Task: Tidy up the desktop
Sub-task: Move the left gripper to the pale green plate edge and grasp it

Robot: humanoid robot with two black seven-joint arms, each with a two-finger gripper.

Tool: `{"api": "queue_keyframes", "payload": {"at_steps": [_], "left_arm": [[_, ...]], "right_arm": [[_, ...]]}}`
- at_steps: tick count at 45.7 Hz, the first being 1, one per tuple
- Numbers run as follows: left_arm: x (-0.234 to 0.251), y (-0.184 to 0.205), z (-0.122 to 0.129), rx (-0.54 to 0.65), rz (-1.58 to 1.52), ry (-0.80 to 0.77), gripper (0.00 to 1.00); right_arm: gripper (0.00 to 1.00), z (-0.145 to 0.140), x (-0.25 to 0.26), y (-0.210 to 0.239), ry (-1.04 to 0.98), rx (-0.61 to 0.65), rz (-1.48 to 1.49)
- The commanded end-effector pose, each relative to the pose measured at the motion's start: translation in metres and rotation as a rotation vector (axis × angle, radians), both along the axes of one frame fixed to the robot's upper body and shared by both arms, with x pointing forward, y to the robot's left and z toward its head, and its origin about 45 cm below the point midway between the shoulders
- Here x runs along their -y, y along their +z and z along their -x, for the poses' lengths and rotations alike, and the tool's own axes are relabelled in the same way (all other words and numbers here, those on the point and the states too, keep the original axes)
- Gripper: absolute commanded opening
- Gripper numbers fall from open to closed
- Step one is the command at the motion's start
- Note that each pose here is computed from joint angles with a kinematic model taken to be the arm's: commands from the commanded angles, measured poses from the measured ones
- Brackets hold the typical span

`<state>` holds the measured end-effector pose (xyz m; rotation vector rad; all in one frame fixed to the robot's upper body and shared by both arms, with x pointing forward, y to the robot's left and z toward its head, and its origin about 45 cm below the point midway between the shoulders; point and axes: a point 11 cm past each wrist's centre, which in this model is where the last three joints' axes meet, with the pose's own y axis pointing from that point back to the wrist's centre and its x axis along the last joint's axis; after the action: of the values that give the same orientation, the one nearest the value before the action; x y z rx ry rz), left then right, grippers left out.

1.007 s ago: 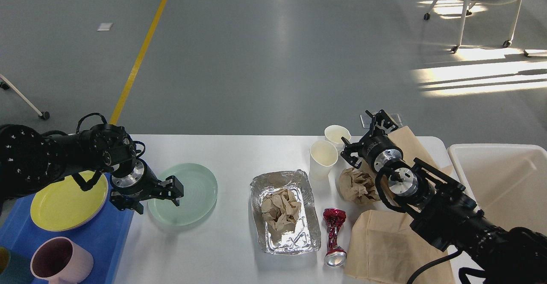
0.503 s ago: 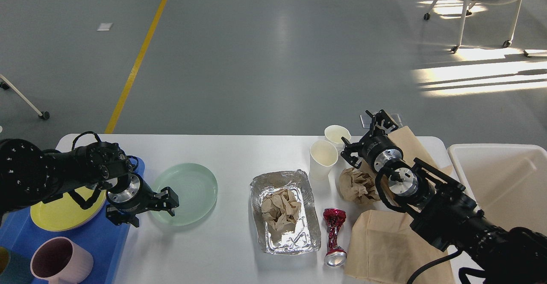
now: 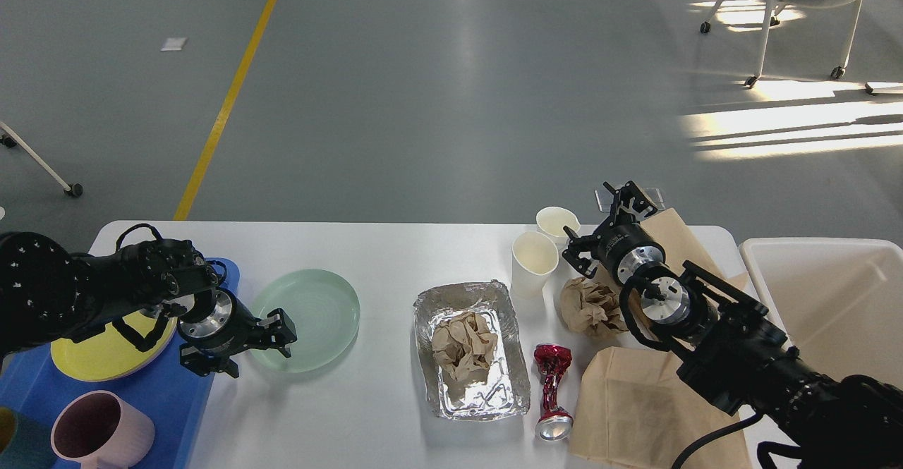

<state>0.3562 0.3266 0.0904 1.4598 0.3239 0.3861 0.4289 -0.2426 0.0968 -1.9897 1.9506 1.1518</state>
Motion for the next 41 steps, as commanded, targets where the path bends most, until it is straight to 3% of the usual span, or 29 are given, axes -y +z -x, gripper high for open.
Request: {"api": "queue_keyframes", "payload": {"at_steps": [1,21,36,41], "left_arm": [[0.000,0.000,0.001,-0.002,0.002,0.002,0.68],[-0.004,-0.010,0.006,0.008,-0.013,0.017,0.59],[-0.003,-0.010,0.008,-0.001,-0.010,0.014,0.45],[-0.002,-0.011,0.010,-0.015,-0.009,0.010,0.33]], "right_arm": [[1.00,0.000,0.000,0.000,0.000,0.000,0.000],[1.00,0.000,0.000,0.000,-0.001,0.001,0.000],[1.00,0.000,0.000,0.000,0.001,0.000,-0.001],[1.00,0.000,0.000,0.000,0.000,0.000,0.000]]}}
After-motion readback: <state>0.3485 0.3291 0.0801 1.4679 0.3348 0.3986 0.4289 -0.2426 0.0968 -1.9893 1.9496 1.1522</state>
